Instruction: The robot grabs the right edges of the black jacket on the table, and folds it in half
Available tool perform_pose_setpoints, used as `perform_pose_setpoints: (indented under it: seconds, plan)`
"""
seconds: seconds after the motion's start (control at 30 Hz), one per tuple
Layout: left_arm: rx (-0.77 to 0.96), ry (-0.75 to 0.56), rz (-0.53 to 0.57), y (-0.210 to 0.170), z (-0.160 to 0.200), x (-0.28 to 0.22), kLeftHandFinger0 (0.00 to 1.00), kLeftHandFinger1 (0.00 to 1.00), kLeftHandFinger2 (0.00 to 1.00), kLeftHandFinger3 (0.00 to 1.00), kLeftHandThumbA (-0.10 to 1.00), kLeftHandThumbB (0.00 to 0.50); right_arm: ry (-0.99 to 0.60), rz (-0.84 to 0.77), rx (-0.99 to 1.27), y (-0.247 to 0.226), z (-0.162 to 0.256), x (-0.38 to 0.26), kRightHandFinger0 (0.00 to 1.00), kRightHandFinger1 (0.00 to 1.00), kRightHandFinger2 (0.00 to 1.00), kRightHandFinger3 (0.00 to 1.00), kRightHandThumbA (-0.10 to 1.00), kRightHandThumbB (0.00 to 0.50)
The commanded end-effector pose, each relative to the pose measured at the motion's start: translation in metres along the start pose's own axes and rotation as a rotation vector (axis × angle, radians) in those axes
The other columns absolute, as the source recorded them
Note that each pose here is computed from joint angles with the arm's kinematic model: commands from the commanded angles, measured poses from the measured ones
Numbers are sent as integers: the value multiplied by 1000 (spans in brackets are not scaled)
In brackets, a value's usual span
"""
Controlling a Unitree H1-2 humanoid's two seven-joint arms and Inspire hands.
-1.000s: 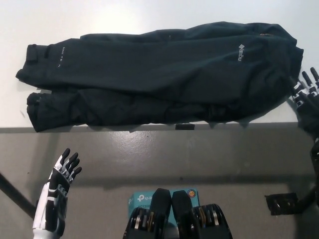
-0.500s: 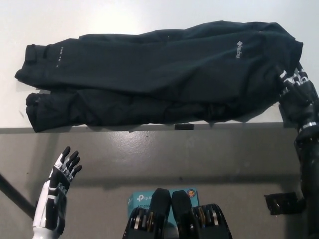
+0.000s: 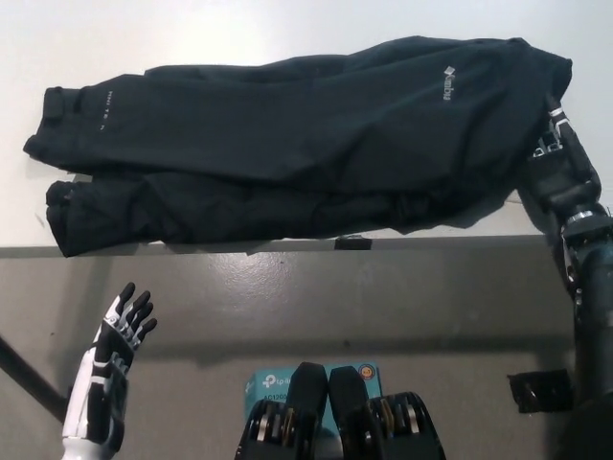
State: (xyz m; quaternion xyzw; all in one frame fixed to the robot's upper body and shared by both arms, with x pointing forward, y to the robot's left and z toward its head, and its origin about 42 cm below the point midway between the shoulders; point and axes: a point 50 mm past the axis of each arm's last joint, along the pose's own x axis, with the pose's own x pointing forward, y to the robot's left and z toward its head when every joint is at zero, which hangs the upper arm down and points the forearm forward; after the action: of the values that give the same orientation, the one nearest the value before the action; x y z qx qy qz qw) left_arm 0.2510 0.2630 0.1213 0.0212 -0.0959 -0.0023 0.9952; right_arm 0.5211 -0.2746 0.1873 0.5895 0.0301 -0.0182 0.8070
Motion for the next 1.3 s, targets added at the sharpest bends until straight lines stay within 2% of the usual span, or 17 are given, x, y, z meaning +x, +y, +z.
perform_pose_setpoints:
  seconds: [0.0, 0.07, 0.23, 0.43, 0.47, 0.5, 0.6, 0.77, 0.8, 0.93, 1.03, 1.07, 1.2, 1.23, 1.27]
  plan:
    - [15, -59, -17, 3, 11, 2, 1000, 1000, 1000, 1000, 1000, 183, 17, 73, 58, 45, 2, 17, 0, 85, 481, 974, -100, 92]
    - [23, -62, -11, 2, 11, 3, 1000, 1000, 1000, 1000, 1000, 177, 19, 67, 28, 48, 2, 17, 0, 102, 484, 1000, -100, 106]
    - [25, -61, -10, 3, 11, 6, 1000, 1000, 1000, 1000, 1000, 187, 3, 66, 1, 51, 4, 18, 0, 118, 466, 1000, -100, 61]
    - [24, -59, -20, 3, 10, 4, 1000, 1000, 1000, 1000, 1000, 188, -10, 40, 5, 46, 5, 15, 0, 118, 471, 1000, -100, 57]
    - [20, -57, -22, 3, 11, 6, 1000, 1000, 1000, 1000, 1000, 172, -26, 37, -14, 48, 8, 15, 0, 154, 559, 1000, -100, 80]
    - [22, -57, -20, 4, 10, 7, 1000, 1000, 1000, 1000, 1000, 181, -34, 40, -31, 49, 8, 14, 0, 167, 576, 1000, -100, 84]
    - [22, -56, -18, 3, 10, 7, 1000, 1000, 1000, 1000, 1000, 176, -38, 40, -42, 49, 9, 14, 0, 188, 590, 1000, -100, 81]
    - [25, -62, -25, 2, 11, 9, 1000, 1000, 1000, 1000, 1000, 167, -75, 42, -68, 54, 17, 14, 0, 168, 577, 1000, -100, 78]
    - [17, -65, -30, -1, 11, 12, 1000, 1000, 1000, 1000, 1000, 165, -91, 47, -55, 55, 27, 14, 0, 171, 571, 1000, -100, 55]
    - [12, -70, -37, -3, 13, 15, 1000, 1000, 1000, 1000, 1000, 167, -128, 82, -54, 66, 48, 12, 0, 190, 549, 1000, -100, 82]
    - [12, -70, -37, -3, 13, 15, 1000, 1000, 1000, 1000, 1000, 167, -128, 82, -55, 66, 49, 12, 0, 192, 549, 1000, -100, 81]
    - [20, -75, -36, -2, 15, 18, 1000, 1000, 1000, 1000, 1000, 157, -184, 84, -63, 85, 72, 15, 0, 214, 581, 1000, -100, 77]
    - [21, -73, -38, -1, 15, 18, 1000, 1000, 1000, 1000, 1000, 155, -199, 81, -69, 90, 75, 15, 0, 219, 584, 1000, -100, 78]
    - [24, -74, -37, -2, 16, 20, 1000, 1000, 1000, 1000, 1000, 179, -229, 105, -97, 103, 88, 17, 0, 230, 569, 1000, -100, 94]
    - [27, -78, -38, -2, 17, 21, 1000, 1000, 1000, 1000, 1000, 171, -249, 123, -118, 112, 96, 18, 0, 232, 565, 1000, -100, 110]
